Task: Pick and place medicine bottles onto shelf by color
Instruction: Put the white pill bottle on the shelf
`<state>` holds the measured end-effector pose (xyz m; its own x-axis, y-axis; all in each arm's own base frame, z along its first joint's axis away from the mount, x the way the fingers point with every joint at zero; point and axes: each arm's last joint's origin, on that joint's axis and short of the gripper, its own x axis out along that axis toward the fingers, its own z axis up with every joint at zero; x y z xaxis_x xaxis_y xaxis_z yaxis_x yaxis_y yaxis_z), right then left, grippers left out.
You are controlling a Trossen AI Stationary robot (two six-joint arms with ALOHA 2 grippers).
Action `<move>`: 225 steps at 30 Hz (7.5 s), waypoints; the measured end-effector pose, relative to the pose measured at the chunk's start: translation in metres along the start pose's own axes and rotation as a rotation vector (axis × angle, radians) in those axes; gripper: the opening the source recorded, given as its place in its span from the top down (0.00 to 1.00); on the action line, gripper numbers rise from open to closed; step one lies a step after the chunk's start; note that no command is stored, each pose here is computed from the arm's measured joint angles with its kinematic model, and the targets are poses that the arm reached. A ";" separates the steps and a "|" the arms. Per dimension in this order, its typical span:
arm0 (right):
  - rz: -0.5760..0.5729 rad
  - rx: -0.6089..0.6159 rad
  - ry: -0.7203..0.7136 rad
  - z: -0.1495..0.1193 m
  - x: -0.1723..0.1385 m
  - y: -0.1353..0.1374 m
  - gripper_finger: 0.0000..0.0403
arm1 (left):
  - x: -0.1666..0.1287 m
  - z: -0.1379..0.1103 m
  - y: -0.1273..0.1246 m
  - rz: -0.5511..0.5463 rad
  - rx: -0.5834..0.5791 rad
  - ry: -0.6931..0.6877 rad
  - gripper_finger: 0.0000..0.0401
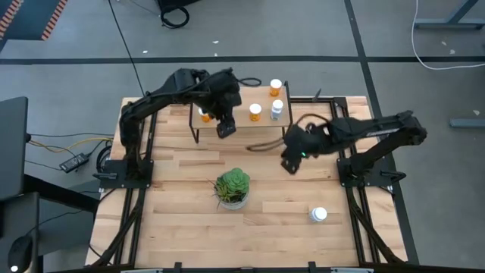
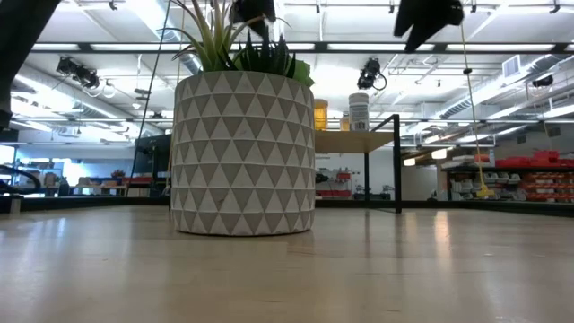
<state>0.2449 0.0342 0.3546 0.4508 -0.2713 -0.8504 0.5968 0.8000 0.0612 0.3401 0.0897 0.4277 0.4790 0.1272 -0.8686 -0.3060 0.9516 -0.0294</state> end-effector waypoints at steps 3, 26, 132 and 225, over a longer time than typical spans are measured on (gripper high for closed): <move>0.114 0.002 -0.033 -0.022 -0.002 0.005 0.40 | -0.007 0.000 -0.021 -0.035 0.026 -0.051 0.40; 0.239 0.620 0.245 -0.135 0.024 0.013 0.44 | -0.027 0.013 -0.114 -0.276 0.007 -0.388 0.44; 0.123 0.048 0.339 -0.225 0.033 0.054 0.16 | -0.021 0.011 -0.149 -0.209 -0.242 -0.462 0.57; 0.012 0.228 0.361 -0.244 0.061 0.072 0.35 | -0.022 0.011 -0.151 -0.214 -0.249 -0.461 0.57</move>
<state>0.1536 0.2058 0.1793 0.2211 -0.0257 -0.9749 0.7427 0.6523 0.1513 0.3848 -0.0536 0.4561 0.8444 0.1005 -0.5262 -0.3206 0.8818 -0.3459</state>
